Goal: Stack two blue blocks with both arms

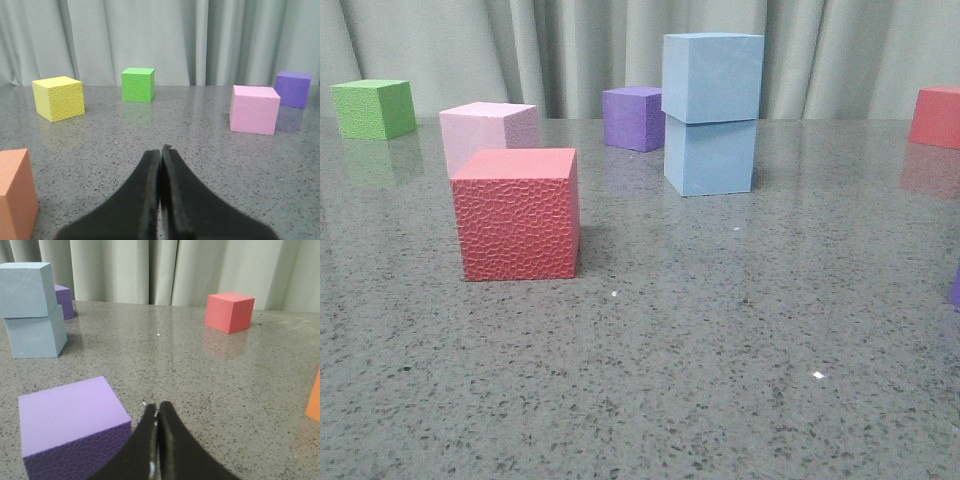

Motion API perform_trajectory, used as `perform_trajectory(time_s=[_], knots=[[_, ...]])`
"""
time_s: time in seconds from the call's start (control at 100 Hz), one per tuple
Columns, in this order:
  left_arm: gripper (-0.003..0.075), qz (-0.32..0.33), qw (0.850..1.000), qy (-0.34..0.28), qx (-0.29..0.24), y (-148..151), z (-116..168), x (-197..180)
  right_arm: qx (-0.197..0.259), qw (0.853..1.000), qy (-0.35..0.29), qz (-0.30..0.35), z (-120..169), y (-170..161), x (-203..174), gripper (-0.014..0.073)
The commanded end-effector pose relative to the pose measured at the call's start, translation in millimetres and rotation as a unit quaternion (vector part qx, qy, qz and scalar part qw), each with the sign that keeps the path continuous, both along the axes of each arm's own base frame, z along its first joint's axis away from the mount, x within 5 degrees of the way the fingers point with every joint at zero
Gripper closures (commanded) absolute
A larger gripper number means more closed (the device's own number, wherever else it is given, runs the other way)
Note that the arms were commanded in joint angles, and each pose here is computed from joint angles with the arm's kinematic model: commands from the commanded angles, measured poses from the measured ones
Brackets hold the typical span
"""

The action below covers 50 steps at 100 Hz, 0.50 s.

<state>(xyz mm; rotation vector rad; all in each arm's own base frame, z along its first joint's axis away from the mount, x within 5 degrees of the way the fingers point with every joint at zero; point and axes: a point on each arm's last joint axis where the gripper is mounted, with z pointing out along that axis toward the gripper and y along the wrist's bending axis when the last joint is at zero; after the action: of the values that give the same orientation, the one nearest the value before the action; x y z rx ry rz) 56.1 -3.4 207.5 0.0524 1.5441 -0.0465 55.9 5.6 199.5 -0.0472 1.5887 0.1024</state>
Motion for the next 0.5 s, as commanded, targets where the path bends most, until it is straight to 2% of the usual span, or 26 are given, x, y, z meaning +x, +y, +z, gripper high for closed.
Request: perform_trajectory(time_s=[0.0, 0.49], knots=[[0.0739, -0.003, 0.999, -0.036, -0.006, -0.4, -5.0, -1.0, 0.004, 0.996, -0.084, -0.009, 15.4, -1.5, -3.0, 0.0717], [0.0739, -0.003, 0.999, -0.036, -0.006, -0.4, -5.0, -1.0, 0.004, 0.996, -0.087, -0.009, 16.0, -1.6, -3.1, 0.0717]])
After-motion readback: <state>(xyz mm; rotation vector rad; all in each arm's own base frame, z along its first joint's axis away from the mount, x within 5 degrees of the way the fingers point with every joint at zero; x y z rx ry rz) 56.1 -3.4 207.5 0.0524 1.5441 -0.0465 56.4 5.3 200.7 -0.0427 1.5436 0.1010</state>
